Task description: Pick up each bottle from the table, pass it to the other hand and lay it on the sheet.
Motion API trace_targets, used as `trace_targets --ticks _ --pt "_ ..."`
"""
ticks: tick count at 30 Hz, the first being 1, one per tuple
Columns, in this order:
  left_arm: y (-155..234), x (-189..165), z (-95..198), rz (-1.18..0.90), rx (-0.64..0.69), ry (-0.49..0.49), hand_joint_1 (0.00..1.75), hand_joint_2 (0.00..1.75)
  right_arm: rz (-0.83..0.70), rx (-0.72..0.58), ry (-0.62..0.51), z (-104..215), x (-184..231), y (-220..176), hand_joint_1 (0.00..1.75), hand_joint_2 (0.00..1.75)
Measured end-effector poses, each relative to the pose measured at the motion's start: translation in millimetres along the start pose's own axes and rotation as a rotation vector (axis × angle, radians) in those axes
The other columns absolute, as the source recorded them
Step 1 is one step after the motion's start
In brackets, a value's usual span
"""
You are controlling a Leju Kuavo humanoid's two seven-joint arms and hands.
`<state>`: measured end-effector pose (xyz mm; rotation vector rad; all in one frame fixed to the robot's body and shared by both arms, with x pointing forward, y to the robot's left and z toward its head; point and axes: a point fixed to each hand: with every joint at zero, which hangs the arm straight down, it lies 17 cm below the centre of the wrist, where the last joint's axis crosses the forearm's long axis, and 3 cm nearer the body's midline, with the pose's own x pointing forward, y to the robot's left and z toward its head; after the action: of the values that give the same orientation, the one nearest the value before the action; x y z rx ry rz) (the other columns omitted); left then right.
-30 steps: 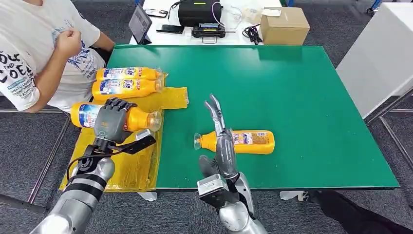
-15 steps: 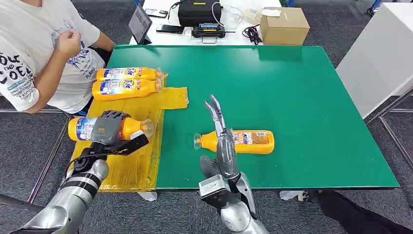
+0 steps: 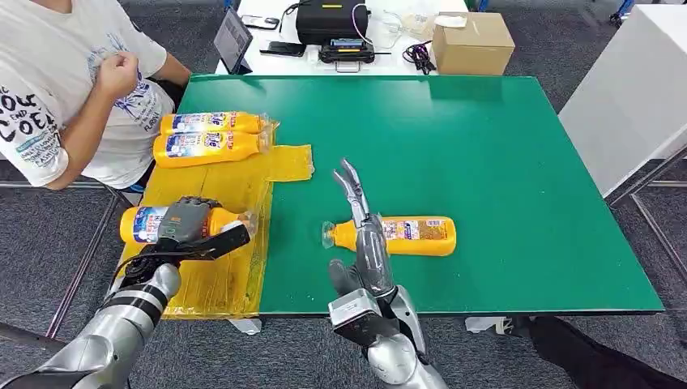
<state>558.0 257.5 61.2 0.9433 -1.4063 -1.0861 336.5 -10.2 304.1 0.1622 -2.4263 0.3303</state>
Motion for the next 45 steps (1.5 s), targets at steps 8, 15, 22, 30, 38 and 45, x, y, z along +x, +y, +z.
trace_targets --ticks 8,15,22,30,38,45 --pt "-20 0 -2 -0.065 -0.142 -0.001 1.75 1.75 -0.016 0.017 0.006 1 -2 3 0.00 0.00" --pt "-30 -2 0 -0.015 -0.223 0.002 0.00 1.75 -0.023 0.029 0.019 4 -6 5 0.00 0.00" --pt "-46 -5 6 0.058 -0.318 0.022 0.00 0.00 -0.030 0.038 0.036 6 -12 7 0.00 0.00" --pt "-64 7 24 0.352 -0.497 -0.014 0.00 0.00 -0.048 0.068 0.055 8 -23 14 0.00 0.00" --pt "-59 17 34 0.641 -0.532 -0.050 0.00 0.00 -0.056 0.086 0.073 10 -34 20 0.00 0.00" --pt "-50 29 40 0.917 -0.478 -0.094 0.00 0.00 -0.062 0.091 0.086 12 -39 24 0.00 0.00"
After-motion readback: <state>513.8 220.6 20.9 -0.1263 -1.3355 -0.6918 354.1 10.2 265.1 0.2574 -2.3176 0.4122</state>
